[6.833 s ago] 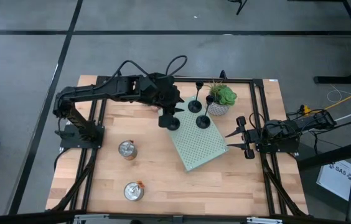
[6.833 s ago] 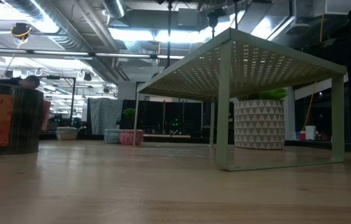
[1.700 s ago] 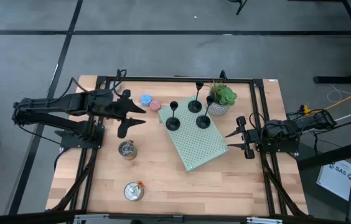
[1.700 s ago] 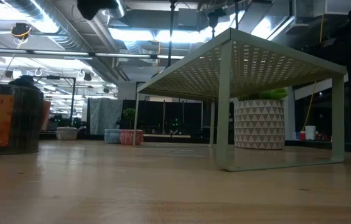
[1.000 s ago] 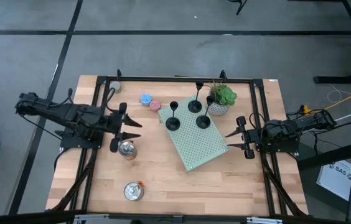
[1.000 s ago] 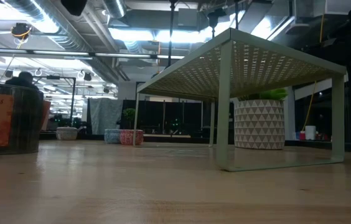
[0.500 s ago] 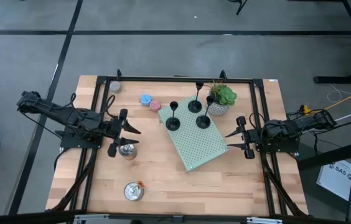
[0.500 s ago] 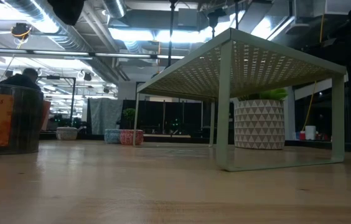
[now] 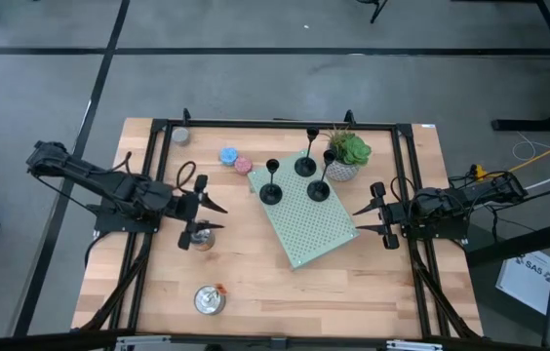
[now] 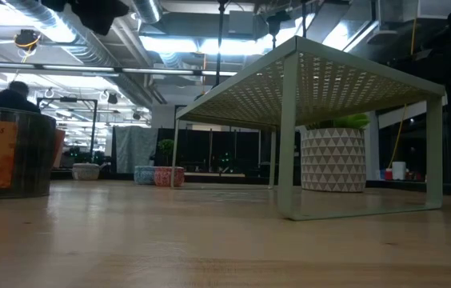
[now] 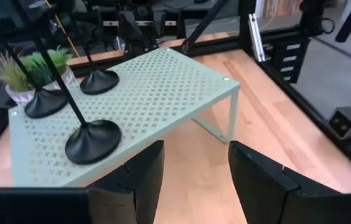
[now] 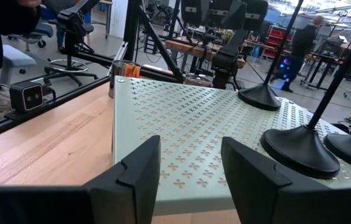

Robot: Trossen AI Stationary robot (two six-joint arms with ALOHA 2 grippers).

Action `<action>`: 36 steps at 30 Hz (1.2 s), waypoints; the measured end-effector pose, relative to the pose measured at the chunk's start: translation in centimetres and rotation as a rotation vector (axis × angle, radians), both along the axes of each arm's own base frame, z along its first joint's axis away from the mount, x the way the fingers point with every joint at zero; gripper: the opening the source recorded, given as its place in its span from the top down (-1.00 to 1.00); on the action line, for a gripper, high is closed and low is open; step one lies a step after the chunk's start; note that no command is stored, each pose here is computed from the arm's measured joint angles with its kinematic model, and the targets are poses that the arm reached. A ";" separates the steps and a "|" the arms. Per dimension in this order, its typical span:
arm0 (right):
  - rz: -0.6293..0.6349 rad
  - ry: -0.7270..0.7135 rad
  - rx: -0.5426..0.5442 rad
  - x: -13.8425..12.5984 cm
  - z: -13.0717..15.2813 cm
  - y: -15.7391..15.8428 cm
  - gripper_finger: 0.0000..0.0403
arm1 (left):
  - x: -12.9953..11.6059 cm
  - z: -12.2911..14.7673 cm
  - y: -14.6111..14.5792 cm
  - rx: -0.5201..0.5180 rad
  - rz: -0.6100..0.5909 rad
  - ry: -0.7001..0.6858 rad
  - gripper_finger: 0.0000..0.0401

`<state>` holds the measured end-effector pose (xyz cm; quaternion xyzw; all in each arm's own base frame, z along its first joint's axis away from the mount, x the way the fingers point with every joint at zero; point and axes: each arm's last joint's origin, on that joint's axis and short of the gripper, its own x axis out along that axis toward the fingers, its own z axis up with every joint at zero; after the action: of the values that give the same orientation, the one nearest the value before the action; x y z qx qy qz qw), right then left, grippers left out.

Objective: Pick & Place candle stick holders
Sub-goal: Put the black candle holder on the shelf aligned with the other candle holders

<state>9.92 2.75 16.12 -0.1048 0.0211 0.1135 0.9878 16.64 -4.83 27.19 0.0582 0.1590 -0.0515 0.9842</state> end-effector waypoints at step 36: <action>0.000 0.000 0.000 0.0 0.0 0.0 0.15 | 2.7 -1.2 -0.7 0.115 0.028 0.000 0.17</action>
<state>9.92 2.75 16.12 -0.1046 0.0212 0.1136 0.9878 19.36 -5.55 25.95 0.1125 0.1625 -0.0284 0.9799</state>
